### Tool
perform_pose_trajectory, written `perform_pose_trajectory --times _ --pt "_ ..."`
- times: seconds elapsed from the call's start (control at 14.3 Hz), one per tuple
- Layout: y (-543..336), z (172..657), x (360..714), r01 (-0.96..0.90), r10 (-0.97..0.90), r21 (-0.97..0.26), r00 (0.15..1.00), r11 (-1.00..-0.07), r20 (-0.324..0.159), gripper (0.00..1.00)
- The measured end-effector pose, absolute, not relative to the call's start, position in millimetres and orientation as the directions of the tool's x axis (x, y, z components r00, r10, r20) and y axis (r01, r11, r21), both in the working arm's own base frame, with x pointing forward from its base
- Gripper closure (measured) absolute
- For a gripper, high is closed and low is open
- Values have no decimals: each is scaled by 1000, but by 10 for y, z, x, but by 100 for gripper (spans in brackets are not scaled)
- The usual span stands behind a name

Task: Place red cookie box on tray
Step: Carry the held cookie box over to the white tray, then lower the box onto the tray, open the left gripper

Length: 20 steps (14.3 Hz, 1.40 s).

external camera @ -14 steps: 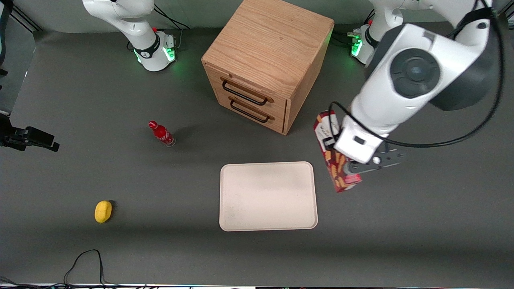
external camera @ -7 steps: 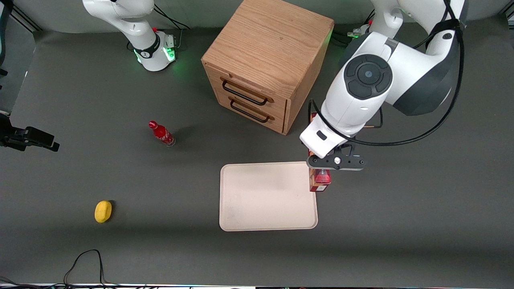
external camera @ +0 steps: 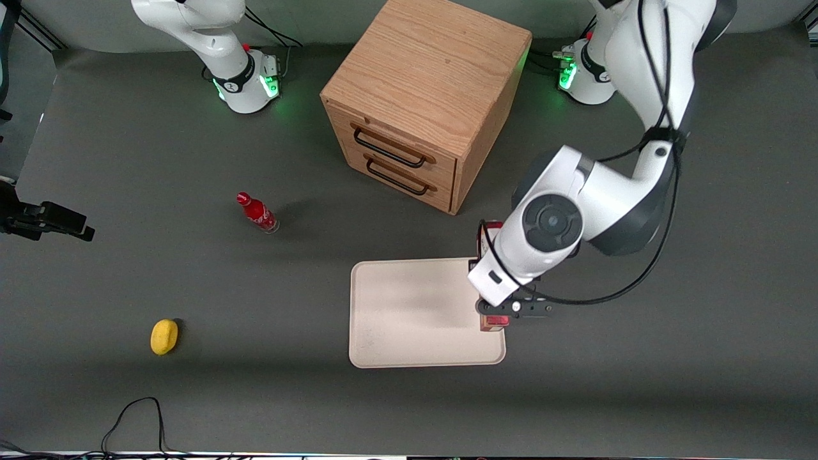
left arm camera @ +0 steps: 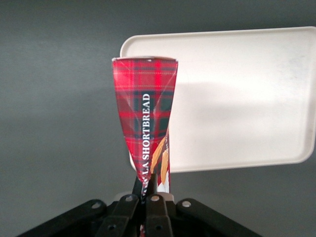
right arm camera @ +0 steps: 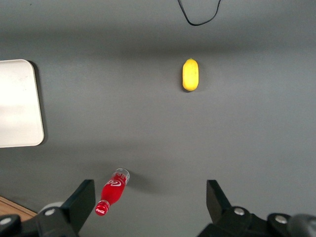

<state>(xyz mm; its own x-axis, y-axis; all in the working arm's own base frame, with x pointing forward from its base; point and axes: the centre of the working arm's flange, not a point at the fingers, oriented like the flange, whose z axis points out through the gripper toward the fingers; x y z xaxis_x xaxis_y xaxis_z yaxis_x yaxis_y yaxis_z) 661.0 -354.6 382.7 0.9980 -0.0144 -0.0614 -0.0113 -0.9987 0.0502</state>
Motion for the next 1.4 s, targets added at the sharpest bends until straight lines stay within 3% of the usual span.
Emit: perform_pose_trajectory --times 0.28,0.42,0.84,1.05,1.19,1.4 --pt "-3505 3044 6734 4 1 58 999 -998 -41 98" --pt "-3479 2806 6739 4 1 44 999 -999 -53 98" --pt "-3486 2623 6778 6 4 53 1000 -999 -31 98" --pt "-3440 2634 6808 12 12 30 1000 -999 -14 72" --pt "-3428 2672 6819 33 33 11 999 -999 0 47" --pt "-3404 2968 6774 73 74 -28 997 -997 -24 19"
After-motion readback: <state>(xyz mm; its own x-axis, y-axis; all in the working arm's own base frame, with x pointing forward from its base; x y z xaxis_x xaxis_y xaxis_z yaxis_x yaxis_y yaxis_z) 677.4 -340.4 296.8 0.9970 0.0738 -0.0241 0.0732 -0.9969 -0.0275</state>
